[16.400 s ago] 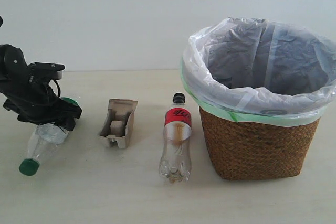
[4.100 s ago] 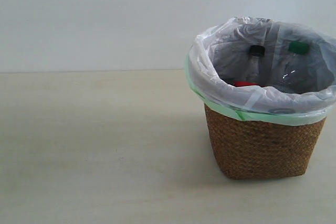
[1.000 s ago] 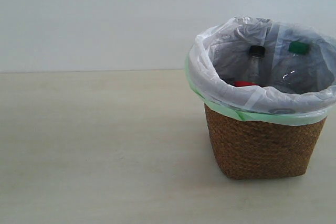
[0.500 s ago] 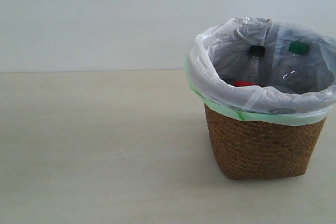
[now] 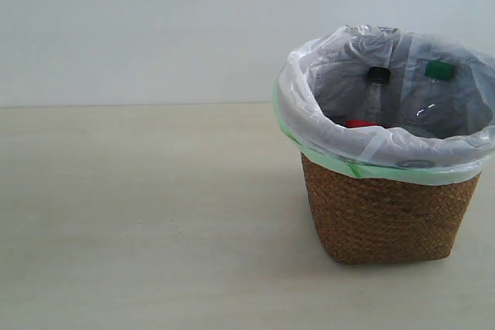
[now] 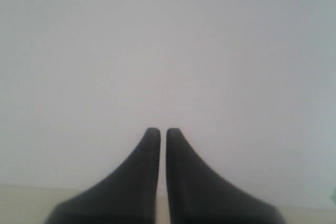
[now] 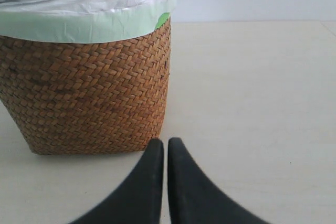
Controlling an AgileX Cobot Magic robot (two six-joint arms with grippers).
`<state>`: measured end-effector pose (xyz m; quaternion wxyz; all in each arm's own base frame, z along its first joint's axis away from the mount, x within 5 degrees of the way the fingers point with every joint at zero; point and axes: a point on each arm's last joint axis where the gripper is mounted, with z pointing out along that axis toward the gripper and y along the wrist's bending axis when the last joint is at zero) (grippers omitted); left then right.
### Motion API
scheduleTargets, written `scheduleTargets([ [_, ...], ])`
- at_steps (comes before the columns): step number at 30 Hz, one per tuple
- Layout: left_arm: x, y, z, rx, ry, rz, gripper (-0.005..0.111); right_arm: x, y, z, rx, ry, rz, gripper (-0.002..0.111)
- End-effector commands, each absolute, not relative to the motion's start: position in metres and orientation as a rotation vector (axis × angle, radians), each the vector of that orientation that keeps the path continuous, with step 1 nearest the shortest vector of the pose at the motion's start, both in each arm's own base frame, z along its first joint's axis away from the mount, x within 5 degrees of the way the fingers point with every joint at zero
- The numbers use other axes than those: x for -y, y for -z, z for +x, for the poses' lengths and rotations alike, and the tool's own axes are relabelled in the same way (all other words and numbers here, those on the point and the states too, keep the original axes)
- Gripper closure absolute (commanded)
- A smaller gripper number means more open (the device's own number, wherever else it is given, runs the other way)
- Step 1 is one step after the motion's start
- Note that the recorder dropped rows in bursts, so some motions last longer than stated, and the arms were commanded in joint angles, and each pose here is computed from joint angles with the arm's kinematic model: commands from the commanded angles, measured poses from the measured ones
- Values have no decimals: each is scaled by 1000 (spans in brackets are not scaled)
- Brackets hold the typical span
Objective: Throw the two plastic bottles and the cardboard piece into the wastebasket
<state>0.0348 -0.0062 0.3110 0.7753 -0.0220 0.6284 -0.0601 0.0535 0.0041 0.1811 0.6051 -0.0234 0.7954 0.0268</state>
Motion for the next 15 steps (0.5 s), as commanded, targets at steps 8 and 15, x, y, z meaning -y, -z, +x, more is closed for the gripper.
scheduleTargets([
  [8,4,-310,25,-1296,41,-133,103,-4,-182,53,-1826,-57,-50,108],
  [15,2,-295,31,-1343,39,-140,103,-4,-182,53,-1824,-57,-50,108],
])
